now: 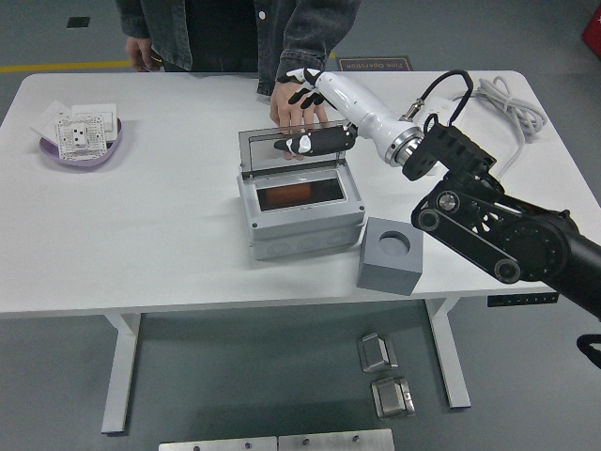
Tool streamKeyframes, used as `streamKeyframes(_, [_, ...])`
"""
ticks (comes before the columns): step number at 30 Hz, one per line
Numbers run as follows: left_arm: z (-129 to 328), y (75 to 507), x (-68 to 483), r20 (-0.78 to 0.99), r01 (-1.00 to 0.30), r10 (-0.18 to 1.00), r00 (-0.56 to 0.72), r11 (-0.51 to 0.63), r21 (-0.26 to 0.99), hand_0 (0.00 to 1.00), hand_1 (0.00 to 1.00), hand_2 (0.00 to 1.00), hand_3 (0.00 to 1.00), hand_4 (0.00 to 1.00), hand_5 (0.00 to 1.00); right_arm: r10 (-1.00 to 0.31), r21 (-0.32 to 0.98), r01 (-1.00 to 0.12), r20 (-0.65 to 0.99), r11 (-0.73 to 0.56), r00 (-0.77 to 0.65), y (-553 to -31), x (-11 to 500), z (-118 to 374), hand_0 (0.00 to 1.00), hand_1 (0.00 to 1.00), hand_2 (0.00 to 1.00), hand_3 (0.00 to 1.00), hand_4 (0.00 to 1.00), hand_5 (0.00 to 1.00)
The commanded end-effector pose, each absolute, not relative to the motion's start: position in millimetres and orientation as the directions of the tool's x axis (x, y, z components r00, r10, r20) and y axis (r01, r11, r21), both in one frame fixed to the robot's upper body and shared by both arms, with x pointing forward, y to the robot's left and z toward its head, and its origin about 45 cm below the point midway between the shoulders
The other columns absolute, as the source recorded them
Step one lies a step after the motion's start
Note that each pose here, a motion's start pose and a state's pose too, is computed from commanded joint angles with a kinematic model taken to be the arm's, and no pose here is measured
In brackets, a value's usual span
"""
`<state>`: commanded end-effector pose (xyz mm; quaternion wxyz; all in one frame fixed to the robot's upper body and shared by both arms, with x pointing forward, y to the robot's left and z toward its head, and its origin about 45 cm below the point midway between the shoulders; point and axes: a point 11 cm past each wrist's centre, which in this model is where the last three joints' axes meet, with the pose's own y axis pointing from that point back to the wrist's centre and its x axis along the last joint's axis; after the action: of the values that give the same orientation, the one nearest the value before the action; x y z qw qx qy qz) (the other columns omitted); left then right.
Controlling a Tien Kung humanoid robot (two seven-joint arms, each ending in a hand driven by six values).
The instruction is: Pick up the cylinder from the cube,place it in the box,flap close box
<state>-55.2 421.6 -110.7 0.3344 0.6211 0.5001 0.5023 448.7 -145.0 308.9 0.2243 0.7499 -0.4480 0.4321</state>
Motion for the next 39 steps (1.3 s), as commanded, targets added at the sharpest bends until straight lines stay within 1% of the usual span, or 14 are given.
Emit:
streamKeyframes(1, [-111,422,-55,0.290,0.285,0.957,-0.004,-0.277,0.918,0.752,0.780,0.767,0.880,0.576,0.156,-0.486,-0.059,-0.866,0.845,-0.496,0.220,-144,453,312,0.615,0.593,0.678,0.827,0.862,0.362])
streamKeyframes(2, [-110,422,-54,0.291,0.285,0.957,-0.003,-0.278,0.917,0.751,0.780,0.765,0.878,0.567,0.154,-0.492,-0.065,-0.867,0.843,-0.494,0.217,-143,457,314,0.607,0.582,0.677,0.809,0.782,0.337])
streamKeyframes(6, [-110,425,-51,0.294,0.283,0.956,0.000,-0.282,0.917,0.751,0.780,0.765,0.878,0.567,0.154,-0.520,-0.075,-0.871,0.826,-0.486,0.219,-134,471,313,0.607,0.582,0.677,0.809,0.782,0.337])
streamKeyframes(10, [-109,426,-47,0.296,0.276,0.955,0.003,-0.285,0.918,0.751,0.779,0.764,0.877,0.564,0.157,-0.549,-0.058,-0.894,0.806,-0.445,0.221,-137,485,301,0.606,0.579,0.672,0.795,0.785,0.341])
streamKeyframes(19, [-109,428,-43,0.298,0.266,0.955,0.010,-0.289,0.919,0.751,0.780,0.764,0.877,0.565,0.156,-0.543,0.064,-0.931,0.797,-0.358,0.264,-157,492,241,0.617,0.576,0.667,0.788,0.794,0.349])
streamKeyframes(20, [-110,427,-42,0.296,0.264,0.955,0.011,-0.288,0.920,0.751,0.780,0.765,0.876,0.564,0.161,-0.536,0.081,-0.931,0.798,-0.357,0.275,-158,490,233,0.622,0.573,0.664,0.785,0.806,0.363])
streamKeyframes(25, [-111,423,-40,0.290,0.254,0.957,0.008,-0.282,0.925,0.751,0.780,0.765,0.876,0.564,0.161,-0.498,0.117,-0.916,0.809,-0.385,0.313,-155,479,216,0.622,0.573,0.664,0.785,0.806,0.363])
streamKeyframes(26, [-111,422,-41,0.289,0.254,0.957,0.008,-0.282,0.925,0.751,0.780,0.763,0.875,0.563,0.160,-0.489,0.117,-0.913,0.814,-0.392,0.314,-155,477,217,0.627,0.565,0.663,0.782,0.817,0.377])
streamKeyframes(34, [-112,421,-46,0.289,0.261,0.957,0.003,-0.280,0.924,0.751,0.780,0.764,0.874,0.559,0.158,-0.409,0.097,-0.887,0.861,-0.451,0.303,-156,461,230,0.625,0.564,0.661,0.784,0.816,0.380])
streamKeyframes(39, [-112,420,-47,0.285,0.263,0.959,0.003,-0.275,0.925,0.751,0.779,0.764,0.874,0.556,0.155,-0.373,0.088,-0.859,0.875,-0.504,0.309,-145,448,237,0.614,0.550,0.659,0.784,0.810,0.384])
